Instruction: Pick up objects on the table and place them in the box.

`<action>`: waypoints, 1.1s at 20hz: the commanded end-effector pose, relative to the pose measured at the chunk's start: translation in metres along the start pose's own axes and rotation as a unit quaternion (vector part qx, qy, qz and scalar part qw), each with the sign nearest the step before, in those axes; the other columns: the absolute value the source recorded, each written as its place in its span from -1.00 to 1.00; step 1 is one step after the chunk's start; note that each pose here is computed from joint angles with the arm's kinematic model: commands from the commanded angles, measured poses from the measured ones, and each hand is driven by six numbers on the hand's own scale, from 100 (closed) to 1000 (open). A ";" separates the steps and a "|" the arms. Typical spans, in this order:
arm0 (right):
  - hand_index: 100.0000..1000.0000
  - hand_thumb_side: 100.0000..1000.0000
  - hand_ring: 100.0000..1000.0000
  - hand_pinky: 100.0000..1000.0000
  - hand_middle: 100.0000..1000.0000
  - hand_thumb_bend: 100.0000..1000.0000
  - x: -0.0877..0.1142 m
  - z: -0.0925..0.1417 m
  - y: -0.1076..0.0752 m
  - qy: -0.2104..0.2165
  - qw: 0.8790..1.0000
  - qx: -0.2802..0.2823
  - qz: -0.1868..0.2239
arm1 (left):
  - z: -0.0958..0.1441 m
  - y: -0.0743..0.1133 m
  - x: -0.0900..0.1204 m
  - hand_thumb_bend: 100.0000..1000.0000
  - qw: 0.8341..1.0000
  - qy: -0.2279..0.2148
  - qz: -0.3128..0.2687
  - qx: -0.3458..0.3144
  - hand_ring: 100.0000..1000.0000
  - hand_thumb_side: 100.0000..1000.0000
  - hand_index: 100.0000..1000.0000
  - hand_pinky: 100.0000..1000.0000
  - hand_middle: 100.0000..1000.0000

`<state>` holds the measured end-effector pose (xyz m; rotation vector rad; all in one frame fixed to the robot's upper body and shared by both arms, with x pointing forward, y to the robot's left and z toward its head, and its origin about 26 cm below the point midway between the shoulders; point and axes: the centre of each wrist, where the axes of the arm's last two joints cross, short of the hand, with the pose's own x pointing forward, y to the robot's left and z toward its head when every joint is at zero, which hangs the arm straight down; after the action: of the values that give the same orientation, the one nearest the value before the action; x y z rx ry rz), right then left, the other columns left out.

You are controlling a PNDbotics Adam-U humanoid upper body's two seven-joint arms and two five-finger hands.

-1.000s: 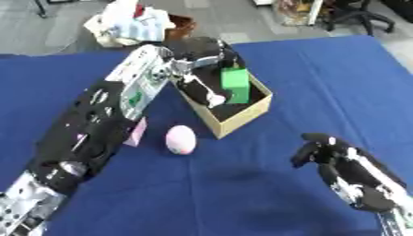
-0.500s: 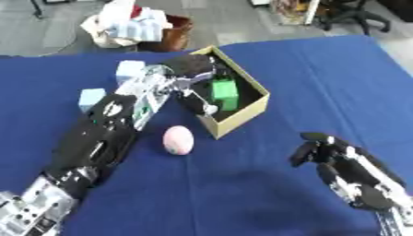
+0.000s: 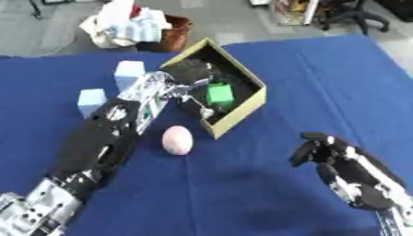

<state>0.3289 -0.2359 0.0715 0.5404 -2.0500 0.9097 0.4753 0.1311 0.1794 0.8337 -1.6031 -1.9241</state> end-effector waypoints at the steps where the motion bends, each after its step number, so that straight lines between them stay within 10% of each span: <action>1: 0.80 -0.22 0.36 0.28 0.23 -1.00 0.003 -0.003 -0.003 -0.010 1.000 0.002 0.006 | 0.001 0.007 -0.002 -1.00 1.000 -0.005 -0.005 -0.004 0.16 -0.56 0.73 0.42 0.29; 12: 0.80 -0.22 0.36 0.28 0.23 -1.00 0.003 -0.003 -0.003 -0.008 1.000 0.001 0.007 | 0.014 0.039 -0.004 -0.96 0.999 -0.039 -0.007 -0.025 0.48 1.00 0.83 0.60 0.66; 19: 0.80 -0.22 0.36 0.28 0.23 -1.00 0.003 -0.001 -0.004 -0.006 1.000 -0.002 0.009 | 0.033 0.055 -0.009 -1.00 0.998 -0.062 -0.007 -0.023 0.47 0.95 0.82 0.60 0.64; 22: 0.80 -0.22 0.36 0.28 0.23 -1.00 0.003 0.000 -0.006 -0.005 1.000 -0.005 0.012 | 0.053 0.063 -0.017 -1.00 0.998 -0.056 -0.002 0.004 0.43 0.18 0.78 0.57 0.54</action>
<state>0.3292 -0.2357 0.0697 0.5369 -2.0536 0.8949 0.4523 0.1576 0.2275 0.6877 -1.6310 -2.0216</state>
